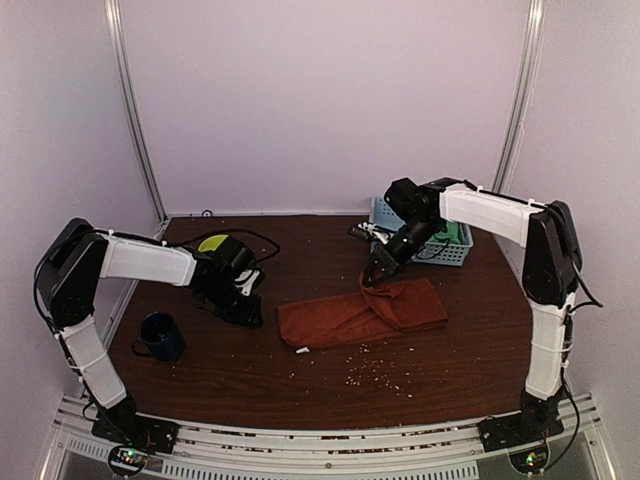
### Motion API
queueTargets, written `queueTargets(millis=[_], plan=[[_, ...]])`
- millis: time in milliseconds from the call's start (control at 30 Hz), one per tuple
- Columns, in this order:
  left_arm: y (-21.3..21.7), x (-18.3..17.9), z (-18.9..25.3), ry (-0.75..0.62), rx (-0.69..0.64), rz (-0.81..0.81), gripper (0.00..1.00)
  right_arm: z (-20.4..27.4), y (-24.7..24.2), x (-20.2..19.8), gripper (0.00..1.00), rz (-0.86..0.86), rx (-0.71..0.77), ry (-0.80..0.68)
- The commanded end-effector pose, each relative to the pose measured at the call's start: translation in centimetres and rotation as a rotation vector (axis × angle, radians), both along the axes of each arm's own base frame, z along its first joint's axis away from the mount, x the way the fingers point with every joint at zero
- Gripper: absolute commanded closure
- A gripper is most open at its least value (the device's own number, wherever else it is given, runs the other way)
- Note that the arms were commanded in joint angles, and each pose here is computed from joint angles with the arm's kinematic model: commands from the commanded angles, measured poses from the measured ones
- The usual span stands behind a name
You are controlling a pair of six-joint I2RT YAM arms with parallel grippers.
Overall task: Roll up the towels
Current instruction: Fold the towel at the center of the board.
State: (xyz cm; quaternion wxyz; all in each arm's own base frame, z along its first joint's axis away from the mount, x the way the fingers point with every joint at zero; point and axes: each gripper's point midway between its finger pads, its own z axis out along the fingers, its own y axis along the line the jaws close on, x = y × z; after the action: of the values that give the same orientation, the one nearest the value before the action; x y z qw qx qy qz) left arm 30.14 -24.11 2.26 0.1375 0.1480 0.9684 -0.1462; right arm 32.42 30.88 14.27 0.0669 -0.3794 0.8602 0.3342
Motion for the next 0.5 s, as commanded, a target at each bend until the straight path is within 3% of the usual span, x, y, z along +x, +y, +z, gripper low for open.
queueTargets(millis=[0,167,467], plan=[[-0.5,-1.0,0.2,0.020,-0.068,0.005,0.73,0.8,4.5,2.1,1.00,-0.040,0.070,-0.054],[-0.9,-1.5,0.5,0.023,-0.108,0.004,0.73,-1.0,7.2,3.3,1.00,-0.108,0.086,-0.022],[-3.3,-2.6,0.8,0.023,-0.187,-0.048,0.73,-1.3,12.1,0.1,1.00,-0.016,0.119,0.023]])
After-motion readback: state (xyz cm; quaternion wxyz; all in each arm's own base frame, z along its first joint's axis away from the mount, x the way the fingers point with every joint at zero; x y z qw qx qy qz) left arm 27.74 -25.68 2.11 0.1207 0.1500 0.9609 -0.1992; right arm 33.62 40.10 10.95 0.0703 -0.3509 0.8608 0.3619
